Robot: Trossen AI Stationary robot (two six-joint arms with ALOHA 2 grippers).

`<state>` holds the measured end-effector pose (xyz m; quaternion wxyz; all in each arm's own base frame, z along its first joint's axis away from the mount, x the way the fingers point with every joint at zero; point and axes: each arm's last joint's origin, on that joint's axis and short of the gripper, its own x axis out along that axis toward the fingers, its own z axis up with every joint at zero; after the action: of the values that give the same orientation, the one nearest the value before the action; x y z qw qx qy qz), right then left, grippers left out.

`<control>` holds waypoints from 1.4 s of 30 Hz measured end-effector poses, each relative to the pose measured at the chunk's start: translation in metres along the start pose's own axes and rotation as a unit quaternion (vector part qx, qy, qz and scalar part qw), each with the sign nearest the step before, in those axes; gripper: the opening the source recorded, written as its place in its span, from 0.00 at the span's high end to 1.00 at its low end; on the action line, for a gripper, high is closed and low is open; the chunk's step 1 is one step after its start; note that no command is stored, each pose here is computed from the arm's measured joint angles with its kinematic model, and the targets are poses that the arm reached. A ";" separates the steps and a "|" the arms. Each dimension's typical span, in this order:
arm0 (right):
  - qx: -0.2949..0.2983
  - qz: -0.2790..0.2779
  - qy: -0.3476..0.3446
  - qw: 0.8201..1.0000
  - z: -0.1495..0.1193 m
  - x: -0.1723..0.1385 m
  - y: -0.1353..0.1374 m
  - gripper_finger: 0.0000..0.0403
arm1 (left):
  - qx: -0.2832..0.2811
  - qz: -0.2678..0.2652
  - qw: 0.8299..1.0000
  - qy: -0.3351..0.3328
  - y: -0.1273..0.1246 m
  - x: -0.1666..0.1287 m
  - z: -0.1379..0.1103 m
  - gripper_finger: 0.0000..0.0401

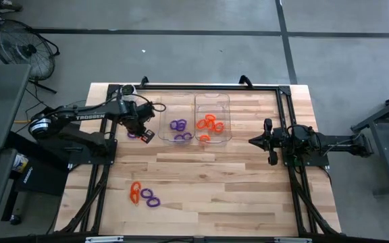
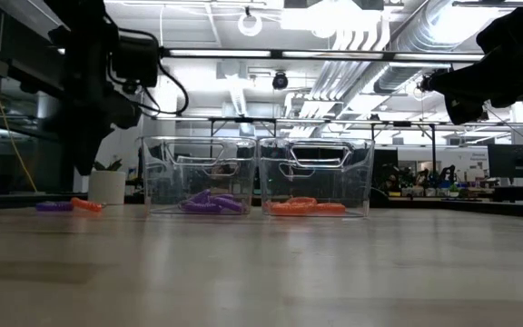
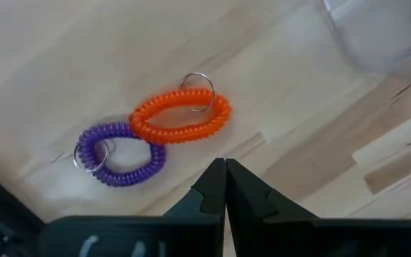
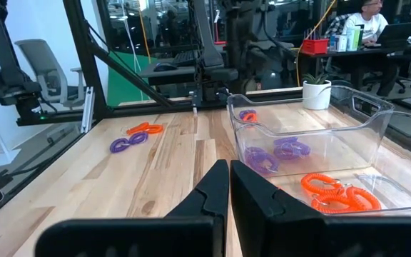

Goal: Sort spring keychains
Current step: Put the orange spring keychain into the right transparent bin

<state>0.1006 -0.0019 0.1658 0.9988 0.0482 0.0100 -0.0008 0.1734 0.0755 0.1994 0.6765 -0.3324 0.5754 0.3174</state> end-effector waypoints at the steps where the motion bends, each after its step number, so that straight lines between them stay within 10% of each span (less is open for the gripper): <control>1: 0.000 0.000 0.000 1.000 0.000 0.000 0.000 0.97 | 0.010 -0.001 1.000 0.000 0.000 0.002 0.000 0.99; 15: 0.000 0.000 0.000 1.000 0.000 0.000 0.000 0.97 | 0.062 0.047 0.997 -0.015 0.007 0.013 0.011 0.62; 42: 0.000 0.000 0.000 1.000 0.000 0.000 0.000 0.97 | 0.159 0.114 0.980 0.045 0.004 0.058 0.028 0.61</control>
<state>0.1006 -0.0019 0.1658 0.9988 0.0482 0.0100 -0.0008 0.1942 0.1032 0.1449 0.6534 -0.1667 0.6825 0.2819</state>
